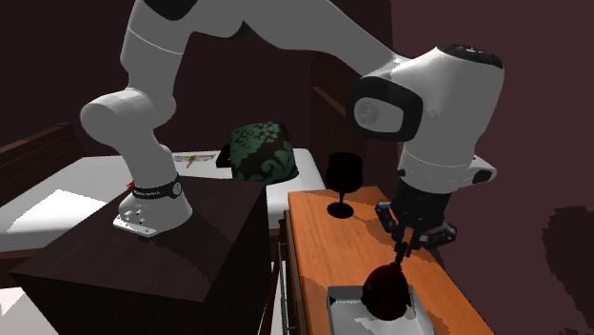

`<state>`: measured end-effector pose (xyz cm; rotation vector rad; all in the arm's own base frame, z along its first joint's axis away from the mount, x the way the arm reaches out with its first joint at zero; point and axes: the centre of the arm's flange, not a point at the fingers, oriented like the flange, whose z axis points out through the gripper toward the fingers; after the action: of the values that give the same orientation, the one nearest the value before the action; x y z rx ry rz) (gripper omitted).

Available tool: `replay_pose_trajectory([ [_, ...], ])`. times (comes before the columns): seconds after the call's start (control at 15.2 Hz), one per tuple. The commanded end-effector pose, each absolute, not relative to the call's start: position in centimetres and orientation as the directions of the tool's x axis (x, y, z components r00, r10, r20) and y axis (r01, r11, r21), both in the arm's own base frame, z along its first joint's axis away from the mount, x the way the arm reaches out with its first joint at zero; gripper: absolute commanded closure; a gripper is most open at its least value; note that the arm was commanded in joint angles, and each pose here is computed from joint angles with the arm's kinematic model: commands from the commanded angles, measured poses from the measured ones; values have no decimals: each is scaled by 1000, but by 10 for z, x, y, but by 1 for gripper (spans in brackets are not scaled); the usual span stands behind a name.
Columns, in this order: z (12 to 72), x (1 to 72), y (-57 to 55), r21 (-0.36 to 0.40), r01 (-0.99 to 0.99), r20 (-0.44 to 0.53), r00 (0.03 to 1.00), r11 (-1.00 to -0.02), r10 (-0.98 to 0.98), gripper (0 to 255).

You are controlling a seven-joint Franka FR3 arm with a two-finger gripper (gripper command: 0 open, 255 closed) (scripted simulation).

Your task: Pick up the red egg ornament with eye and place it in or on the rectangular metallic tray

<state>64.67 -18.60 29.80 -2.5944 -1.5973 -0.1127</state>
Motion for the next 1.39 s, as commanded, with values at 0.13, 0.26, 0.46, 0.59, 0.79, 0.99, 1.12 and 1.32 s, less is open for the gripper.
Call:
replay_pose_trajectory([
  [0.13,299,640,-245,-40,894,111,448,-447,887,255],
  [0.26,288,640,-245,-40,894,111,448,-447,887,255],
  [0.46,273,640,-245,-40,894,111,448,-447,887,255],
  [0.59,262,640,-245,-40,894,111,448,-447,887,255],
  [0.79,246,640,-245,-40,894,111,448,-447,887,255],
  [0.99,230,640,-245,-40,894,111,448,-447,887,255],
  [1.12,220,640,-245,-40,894,111,448,-447,887,255],
  [1.32,213,640,-245,-40,894,111,448,-447,887,255],
])
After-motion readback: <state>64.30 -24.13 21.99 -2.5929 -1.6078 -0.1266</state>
